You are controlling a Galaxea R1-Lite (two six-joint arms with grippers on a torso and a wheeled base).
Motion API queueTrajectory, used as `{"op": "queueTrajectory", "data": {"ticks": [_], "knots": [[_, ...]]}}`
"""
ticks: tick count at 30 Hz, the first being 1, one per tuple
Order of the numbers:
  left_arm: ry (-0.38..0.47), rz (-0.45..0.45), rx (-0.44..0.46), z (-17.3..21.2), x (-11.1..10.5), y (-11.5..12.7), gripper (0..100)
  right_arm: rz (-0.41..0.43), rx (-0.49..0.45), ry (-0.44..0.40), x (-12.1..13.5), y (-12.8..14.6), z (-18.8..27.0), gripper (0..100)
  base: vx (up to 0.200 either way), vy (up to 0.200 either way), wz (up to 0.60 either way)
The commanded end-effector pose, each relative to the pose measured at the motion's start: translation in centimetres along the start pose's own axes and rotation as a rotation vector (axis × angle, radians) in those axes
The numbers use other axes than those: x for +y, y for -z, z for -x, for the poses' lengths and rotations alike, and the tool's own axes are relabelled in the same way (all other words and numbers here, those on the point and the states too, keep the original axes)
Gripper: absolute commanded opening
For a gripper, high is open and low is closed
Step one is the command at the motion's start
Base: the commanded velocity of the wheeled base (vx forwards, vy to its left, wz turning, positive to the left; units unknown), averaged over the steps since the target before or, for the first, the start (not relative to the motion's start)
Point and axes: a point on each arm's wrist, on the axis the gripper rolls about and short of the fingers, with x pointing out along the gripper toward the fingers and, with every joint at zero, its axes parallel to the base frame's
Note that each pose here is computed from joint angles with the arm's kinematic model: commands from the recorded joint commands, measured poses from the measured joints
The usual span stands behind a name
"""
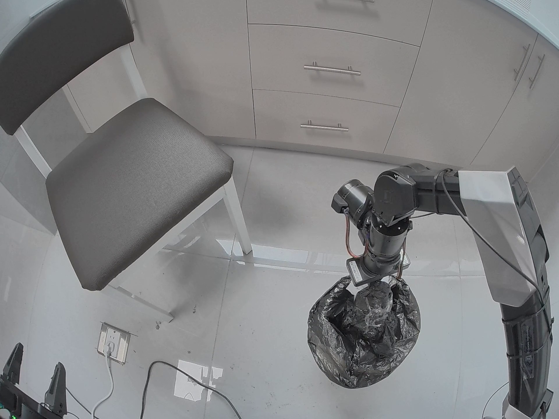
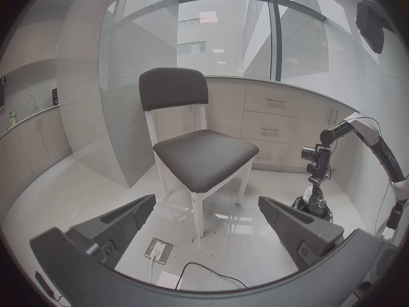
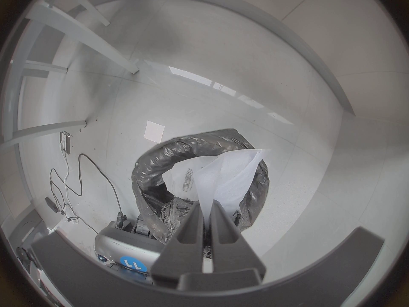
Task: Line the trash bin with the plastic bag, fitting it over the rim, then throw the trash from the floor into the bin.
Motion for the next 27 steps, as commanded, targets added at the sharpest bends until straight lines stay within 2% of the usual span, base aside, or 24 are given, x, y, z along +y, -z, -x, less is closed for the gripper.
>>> {"op": "queueTrajectory", "data": {"ticks": [1, 12, 13, 27], "knots": [[0.0, 0.0, 0.004, 0.0, 0.0, 0.5, 100, 0.023, -0.015, 0.007, 1.2, 0.1, -0.5, 0, 0.0, 0.0, 0.0], [0.002, -0.012, 0.002, 0.0, 0.0, 0.5, 100, 0.051, 0.012, 0.037, 1.9, 0.3, -2.3, 0, 0.0, 0.0, 0.0], [0.002, -0.012, 0.002, 0.0, 0.0, 0.5, 100, 0.051, 0.012, 0.037, 1.9, 0.3, -2.3, 100, 0.0, 0.0, 0.0], [0.003, -0.01, 0.004, 0.0, 0.0, 0.5, 100, 0.068, 0.034, 0.046, 2.3, 0.5, -3.6, 100, 0.0, 0.0, 0.0]]}}
